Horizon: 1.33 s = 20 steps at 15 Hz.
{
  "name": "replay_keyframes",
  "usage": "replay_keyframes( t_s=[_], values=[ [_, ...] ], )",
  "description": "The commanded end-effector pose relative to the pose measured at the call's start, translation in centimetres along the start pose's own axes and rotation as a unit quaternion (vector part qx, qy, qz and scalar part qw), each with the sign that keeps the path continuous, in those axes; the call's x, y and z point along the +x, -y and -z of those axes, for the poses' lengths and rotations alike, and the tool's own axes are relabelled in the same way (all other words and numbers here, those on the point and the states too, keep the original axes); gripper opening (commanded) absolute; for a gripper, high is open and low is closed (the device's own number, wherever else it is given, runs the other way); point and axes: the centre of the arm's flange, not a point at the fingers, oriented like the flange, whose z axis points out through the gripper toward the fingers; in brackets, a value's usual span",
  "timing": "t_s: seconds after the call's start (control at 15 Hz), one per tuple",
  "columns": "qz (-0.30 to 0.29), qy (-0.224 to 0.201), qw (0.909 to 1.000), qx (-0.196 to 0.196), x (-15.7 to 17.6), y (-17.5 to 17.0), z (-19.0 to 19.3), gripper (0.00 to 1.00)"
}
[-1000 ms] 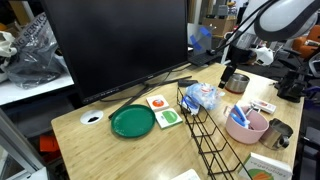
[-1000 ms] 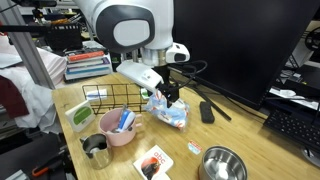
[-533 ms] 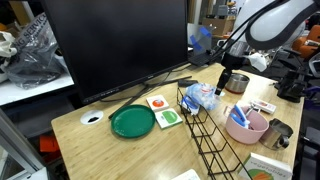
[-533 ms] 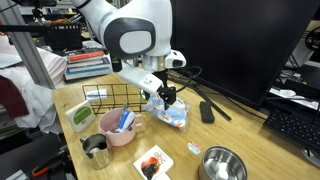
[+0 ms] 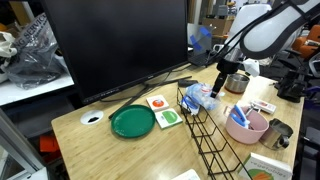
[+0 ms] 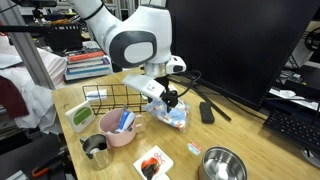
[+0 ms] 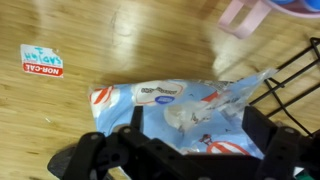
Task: Move the object slightly near the silver bowl
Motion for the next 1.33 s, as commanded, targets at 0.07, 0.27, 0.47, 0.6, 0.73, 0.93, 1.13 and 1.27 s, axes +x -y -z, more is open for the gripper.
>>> replay_keyframes(
  t_s=[0.07, 0.27, 0.47, 0.6, 0.73, 0.93, 1.13, 1.27],
  values=[
    [0.006, -0.005, 0.9999, -0.012, 0.3, -0.7, -1.7, 1.00],
    [0.008, -0.003, 0.9999, -0.011, 0.3, -0.8, -2.4, 0.94],
    [0.007, -0.005, 0.9999, -0.010, 0.7, -1.1, -2.4, 0.68],
    [0.006, -0.006, 0.9999, -0.013, 0.8, -1.5, -2.1, 0.53],
    [0.006, -0.007, 0.9998, -0.016, 0.8, -1.9, -2.0, 0.39],
    [0.008, -0.006, 0.9998, -0.020, 0.7, -2.1, -1.8, 0.19],
    [0.009, -0.006, 0.9997, -0.022, 0.6, -2.2, -1.7, 0.07],
    [0.010, -0.009, 0.9997, -0.022, 0.6, -2.4, -1.3, 0.05]
  ],
)
